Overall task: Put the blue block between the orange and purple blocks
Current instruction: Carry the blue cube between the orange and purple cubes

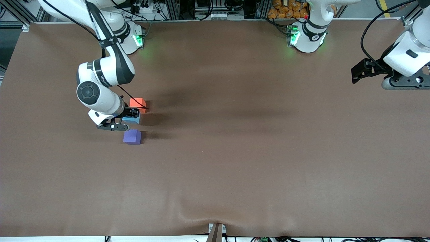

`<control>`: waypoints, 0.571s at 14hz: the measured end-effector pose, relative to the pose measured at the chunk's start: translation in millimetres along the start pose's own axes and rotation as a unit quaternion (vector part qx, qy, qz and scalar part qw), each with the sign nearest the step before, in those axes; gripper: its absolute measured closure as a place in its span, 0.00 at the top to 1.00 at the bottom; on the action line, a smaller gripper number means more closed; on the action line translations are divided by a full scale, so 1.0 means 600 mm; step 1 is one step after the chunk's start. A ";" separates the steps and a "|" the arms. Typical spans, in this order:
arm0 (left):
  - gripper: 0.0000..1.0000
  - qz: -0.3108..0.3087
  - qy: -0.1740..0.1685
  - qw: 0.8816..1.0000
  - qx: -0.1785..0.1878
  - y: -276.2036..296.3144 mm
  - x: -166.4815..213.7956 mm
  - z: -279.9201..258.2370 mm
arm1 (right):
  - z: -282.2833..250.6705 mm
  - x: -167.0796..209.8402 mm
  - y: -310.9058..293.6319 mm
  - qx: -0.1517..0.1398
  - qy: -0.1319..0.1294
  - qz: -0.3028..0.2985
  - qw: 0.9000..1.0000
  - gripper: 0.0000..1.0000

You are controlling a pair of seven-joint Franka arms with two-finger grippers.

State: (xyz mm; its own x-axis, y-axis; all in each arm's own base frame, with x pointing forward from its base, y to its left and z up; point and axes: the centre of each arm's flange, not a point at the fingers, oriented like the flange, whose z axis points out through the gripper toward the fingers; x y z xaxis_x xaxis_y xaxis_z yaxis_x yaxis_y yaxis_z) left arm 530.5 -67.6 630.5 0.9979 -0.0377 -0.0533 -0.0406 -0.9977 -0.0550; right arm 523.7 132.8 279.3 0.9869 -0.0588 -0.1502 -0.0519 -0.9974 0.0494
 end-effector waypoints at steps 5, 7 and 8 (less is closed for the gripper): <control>1.00 0.002 0.001 1.000 0.000 -0.013 -0.001 -0.004 | 0.031 -0.001 0.001 -0.001 -0.003 -0.012 1.000 0.53; 1.00 0.002 0.001 1.000 0.000 -0.013 -0.001 -0.004 | 0.036 0.000 0.001 0.000 -0.002 -0.013 1.000 0.53; 1.00 0.002 0.001 1.000 0.000 -0.013 -0.001 -0.004 | 0.039 0.001 0.000 0.000 0.000 -0.014 1.000 0.53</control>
State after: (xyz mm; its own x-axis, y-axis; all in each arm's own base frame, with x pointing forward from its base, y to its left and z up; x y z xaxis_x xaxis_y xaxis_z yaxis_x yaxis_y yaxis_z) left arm 530.4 -60.2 633.4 0.9978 -0.0421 -0.0507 -0.0448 -0.9975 -0.0539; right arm 520.7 131.5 256.2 0.9879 -0.0309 -0.1518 -0.0243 -0.9987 0.0451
